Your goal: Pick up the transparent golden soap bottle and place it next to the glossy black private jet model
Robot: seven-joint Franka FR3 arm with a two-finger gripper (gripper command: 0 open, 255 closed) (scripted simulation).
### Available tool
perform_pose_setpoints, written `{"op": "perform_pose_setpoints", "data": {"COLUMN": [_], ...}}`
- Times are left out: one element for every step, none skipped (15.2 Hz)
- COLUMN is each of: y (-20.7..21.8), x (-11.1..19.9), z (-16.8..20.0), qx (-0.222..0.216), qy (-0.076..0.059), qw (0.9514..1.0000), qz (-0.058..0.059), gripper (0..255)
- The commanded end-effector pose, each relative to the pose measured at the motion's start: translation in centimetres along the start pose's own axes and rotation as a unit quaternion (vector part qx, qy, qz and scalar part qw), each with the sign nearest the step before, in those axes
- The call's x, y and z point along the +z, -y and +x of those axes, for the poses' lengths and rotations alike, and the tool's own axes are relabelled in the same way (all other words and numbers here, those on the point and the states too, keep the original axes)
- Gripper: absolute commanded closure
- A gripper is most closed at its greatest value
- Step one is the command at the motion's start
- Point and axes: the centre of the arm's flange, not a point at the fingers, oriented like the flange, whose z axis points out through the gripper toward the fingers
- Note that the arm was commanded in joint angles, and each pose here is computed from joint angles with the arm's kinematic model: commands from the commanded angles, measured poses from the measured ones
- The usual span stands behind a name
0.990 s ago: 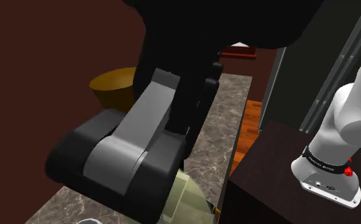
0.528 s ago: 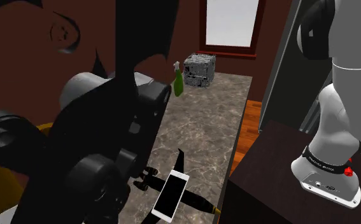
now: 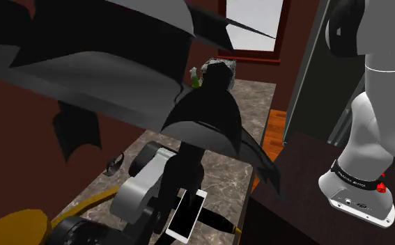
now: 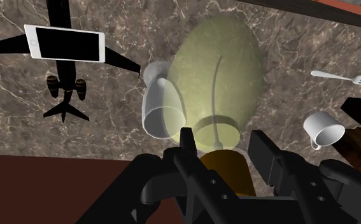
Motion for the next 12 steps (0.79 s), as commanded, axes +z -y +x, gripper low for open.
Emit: {"op": "perform_pose_setpoints", "data": {"y": [-0.1, -0.2, -0.2, -0.3, -0.3, -0.4, -0.4, -0.5, -0.5, -0.6, -0.6, -0.7], "x": [1.0, 1.5, 2.0, 2.5, 3.0, 3.5, 4.0, 4.5, 5.0, 5.5, 6.0, 6.5], "z": [-0.4, -0.6, -0.7, -0.9, -1.1, -1.2, -1.4, -1.5, -1.7, -1.9, -2.0, -2.2], "qx": [0.000, 0.000, 0.000, 0.000, 0.000, 0.000, 0.000, 0.000, 0.000, 0.000, 0.000, 0.000], "qy": [0.000, 0.000, 0.000, 0.000, 0.000, 0.000, 0.000, 0.000, 0.000, 0.000, 0.000, 0.000], "qw": [1.0000, 1.0000, 1.0000, 1.0000, 1.0000, 1.0000, 1.0000, 1.0000, 1.0000, 1.0000, 1.0000, 1.0000], "qz": [0.000, 0.000, 0.000, 0.000, 0.000, 0.000, 0.000, 0.000, 0.000, 0.000, 0.000, 0.000], "gripper": [255, 255, 255, 255, 255, 255, 255, 255, 255, 255, 255, 255]}}
